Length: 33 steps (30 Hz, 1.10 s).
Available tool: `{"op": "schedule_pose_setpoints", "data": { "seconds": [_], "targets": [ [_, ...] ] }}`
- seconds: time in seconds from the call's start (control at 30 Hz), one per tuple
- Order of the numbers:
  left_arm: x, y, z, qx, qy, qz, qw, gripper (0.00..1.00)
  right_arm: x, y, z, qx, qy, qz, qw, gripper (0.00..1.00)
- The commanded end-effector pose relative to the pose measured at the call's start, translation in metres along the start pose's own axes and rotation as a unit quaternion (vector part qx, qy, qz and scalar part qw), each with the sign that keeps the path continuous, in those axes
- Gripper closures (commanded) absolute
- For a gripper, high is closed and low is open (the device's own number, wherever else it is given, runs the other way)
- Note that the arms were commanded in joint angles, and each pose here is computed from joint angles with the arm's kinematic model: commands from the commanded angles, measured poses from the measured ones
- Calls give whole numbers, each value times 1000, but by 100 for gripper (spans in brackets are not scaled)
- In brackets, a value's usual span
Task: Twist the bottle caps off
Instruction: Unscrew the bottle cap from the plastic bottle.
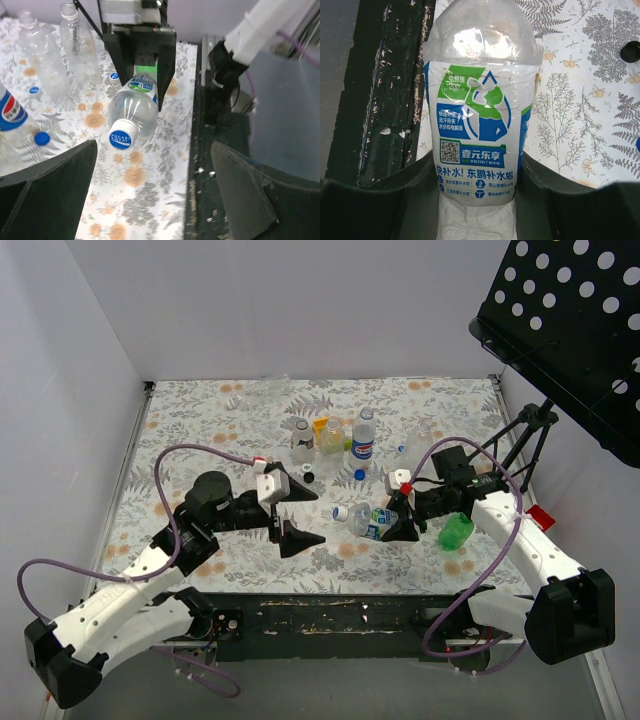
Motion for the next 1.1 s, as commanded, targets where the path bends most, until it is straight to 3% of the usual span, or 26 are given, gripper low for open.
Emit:
{"op": "schedule_pose_setpoints", "data": {
  "seconds": [0.0,0.1,0.3,0.43,0.53,0.87,1.07],
  "targets": [
    [8,-13,19,68,-203,12,977,2,-5,0,1,-5,11,-18,1000,86],
    [9,-26,29,77,-194,45,977,2,-5,0,1,-5,10,-17,1000,86],
    [14,-44,38,103,-177,26,978,4,-6,0,0,-5,11,-18,1000,86],
    [17,-50,41,106,-162,27,981,13,-5,0,2,-6,10,-17,1000,86],
    [18,-53,43,108,-146,32,983,28,-4,-1,1,-5,11,-17,1000,86],
    [26,-56,50,93,-133,51,985,36,-4,-1,1,-6,9,-17,1000,86],
    [26,-58,52,93,-123,58,986,51,-4,-1,1,-6,10,-16,1000,86]
  ]
}}
Point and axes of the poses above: each gripper's point midway between its finger pads, its own y axis back along the fingers, its own z axis along the line the jaws close on, x = y × z, the point moved 10 cm from there along y, back along the fingers, and after that the axes turned 12 degrees about y, right-handed, at the moved point
